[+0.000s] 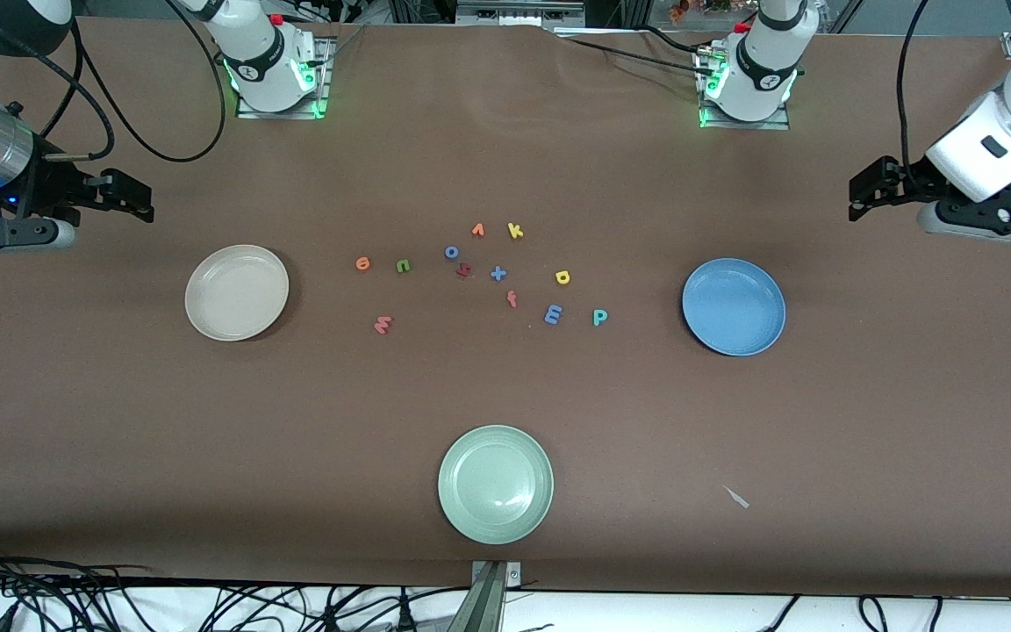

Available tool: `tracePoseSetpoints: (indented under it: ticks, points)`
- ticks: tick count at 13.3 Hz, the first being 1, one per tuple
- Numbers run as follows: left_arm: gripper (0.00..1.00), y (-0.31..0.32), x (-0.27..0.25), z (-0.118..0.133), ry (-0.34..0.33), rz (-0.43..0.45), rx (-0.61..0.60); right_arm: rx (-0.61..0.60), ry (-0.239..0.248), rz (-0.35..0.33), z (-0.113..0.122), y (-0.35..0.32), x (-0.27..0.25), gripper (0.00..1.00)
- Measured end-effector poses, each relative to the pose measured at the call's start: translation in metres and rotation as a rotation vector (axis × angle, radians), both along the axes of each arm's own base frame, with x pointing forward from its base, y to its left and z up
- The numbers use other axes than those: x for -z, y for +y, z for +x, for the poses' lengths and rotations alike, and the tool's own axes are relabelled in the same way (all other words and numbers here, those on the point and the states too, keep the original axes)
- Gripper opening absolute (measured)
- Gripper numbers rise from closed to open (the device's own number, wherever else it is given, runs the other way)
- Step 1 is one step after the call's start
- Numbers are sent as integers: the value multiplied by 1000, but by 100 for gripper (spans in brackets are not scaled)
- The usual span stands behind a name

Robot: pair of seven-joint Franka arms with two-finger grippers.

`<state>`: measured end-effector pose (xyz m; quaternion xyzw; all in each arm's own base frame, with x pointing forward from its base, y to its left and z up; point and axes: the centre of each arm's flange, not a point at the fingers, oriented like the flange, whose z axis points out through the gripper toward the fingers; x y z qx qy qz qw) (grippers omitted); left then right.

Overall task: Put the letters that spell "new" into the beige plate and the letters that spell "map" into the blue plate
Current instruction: 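Reach the right gripper and the left gripper toward the foam letters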

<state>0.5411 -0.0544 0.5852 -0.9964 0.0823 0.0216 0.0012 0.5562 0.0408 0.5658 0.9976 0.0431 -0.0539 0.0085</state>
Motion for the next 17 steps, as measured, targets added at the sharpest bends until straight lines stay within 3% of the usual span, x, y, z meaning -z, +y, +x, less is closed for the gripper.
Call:
tracePoseSetpoints:
  ticks: [2,5,8,12,14,17]
  points:
    - [100,-16,12,3,24,2,29,-41,9,0,3,22,8,100]
    - [100,-48,69,24,121,7,83,-114,26,0,13,67,38,100]
    - [100,-92,114,47,177,6,150,-137,93,-5,32,85,95,100]
    - [100,-179,172,68,185,-2,269,13,54,7,61,126,180,100]
    - [100,-219,205,69,167,-7,299,79,59,-10,60,158,217,100]
    - [100,-292,259,50,145,-1,258,180,-18,6,54,182,272,100]
